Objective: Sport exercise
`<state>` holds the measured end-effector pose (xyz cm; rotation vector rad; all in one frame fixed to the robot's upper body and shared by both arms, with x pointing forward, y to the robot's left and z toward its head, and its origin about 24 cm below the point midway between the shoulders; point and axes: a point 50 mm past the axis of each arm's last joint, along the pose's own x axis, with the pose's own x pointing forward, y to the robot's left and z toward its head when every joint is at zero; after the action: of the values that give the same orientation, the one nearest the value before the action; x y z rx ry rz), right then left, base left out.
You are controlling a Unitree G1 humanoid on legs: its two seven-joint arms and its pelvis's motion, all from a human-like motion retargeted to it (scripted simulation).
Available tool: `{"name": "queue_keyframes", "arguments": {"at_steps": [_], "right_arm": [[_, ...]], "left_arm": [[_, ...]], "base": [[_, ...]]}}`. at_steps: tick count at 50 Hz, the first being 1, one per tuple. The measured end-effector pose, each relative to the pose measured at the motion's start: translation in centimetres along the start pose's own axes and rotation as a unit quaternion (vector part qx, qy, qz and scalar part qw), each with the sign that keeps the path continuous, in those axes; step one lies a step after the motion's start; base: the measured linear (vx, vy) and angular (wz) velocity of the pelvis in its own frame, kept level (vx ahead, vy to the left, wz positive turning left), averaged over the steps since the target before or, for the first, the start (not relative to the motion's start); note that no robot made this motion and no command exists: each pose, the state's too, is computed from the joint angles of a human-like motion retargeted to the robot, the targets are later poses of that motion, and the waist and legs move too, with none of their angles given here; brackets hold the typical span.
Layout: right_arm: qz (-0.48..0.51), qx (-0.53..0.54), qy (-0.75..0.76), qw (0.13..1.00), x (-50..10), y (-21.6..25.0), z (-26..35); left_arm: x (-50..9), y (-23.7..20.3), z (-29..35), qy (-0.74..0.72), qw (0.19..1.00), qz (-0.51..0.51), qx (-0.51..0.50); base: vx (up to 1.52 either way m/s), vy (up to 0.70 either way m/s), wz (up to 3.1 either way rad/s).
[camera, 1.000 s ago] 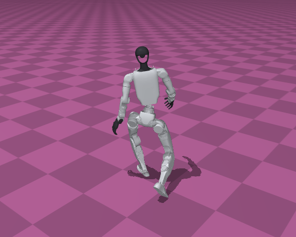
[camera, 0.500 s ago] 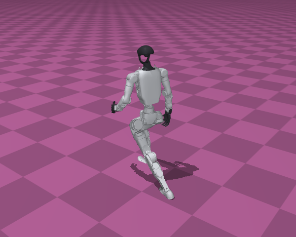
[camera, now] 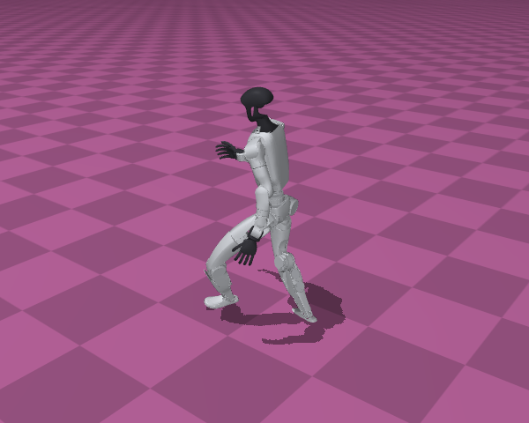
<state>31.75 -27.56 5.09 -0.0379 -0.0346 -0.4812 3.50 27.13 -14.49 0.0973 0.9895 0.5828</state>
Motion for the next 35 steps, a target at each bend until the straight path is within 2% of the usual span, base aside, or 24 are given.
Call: {"name": "queue_keyframes", "arguments": {"at_steps": [5,9,13,17,20,23,27,30,32,35], "right_arm": [[0.04,0.0,-0.017,0.999,-1.2,3.5,0.0],[0.095,0.021,0.059,0.994,-4.5,5.8,-3.9],[0.15,0.098,0.143,0.973,-7.2,7.0,-6.6],[0.2,0.146,0.157,0.956,-7.7,7.8,-6.5],[0.239,0.163,0.134,0.948,-6.8,8.6,-4.9],[0.271,0.159,0.109,0.943,-5.5,9.6,-3.2],[0.312,0.113,0.107,0.937,-4.7,11.0,-2.6],[0.345,0.056,0.106,0.931,-3.9,11.7,-2.1],[0.376,0.001,0.103,0.921,-3.9,11.9,-2.2],[0.44,-0.107,0.095,0.886,-4.8,11.8,-2.9]], "left_arm": [[1.1,-1.5,3.6,-0.044,0.997,0.036,-0.045],[2.4,-2.1,8.1,-0.086,0.992,0.055,-0.069],[3.2,-2.7,17.5,-0.198,0.976,0.051,-0.079],[0.9,-4.9,28.0,-0.346,0.935,0.02,-0.075],[-2.1,-6.4,34.8,-0.445,0.895,0.007,-0.033],[-4.4,-6.6,39.6,-0.5,0.865,0.038,0.029],[-3.8,-3.8,40.9,-0.472,0.866,0.124,0.106],[-2.1,-0.2,39.4,-0.407,0.882,0.189,0.146],[-0.4,2.2,36.8,-0.351,0.891,0.221,0.183],[2.5,5.9,29.2,-0.235,0.905,0.239,0.262]], "base": [[0.53,0.14,0.67],[0.61,0.04,0.96],[0.48,0.01,1.8],[0.33,-0.13,1.87],[0.17,-0.26,1.61],[0.1,-0.39,1.31],[0.09,-0.51,0.64],[0.13,-0.57,0.54],[0.19,-0.58,0.68],[0.17,-0.56,0.65]]}}
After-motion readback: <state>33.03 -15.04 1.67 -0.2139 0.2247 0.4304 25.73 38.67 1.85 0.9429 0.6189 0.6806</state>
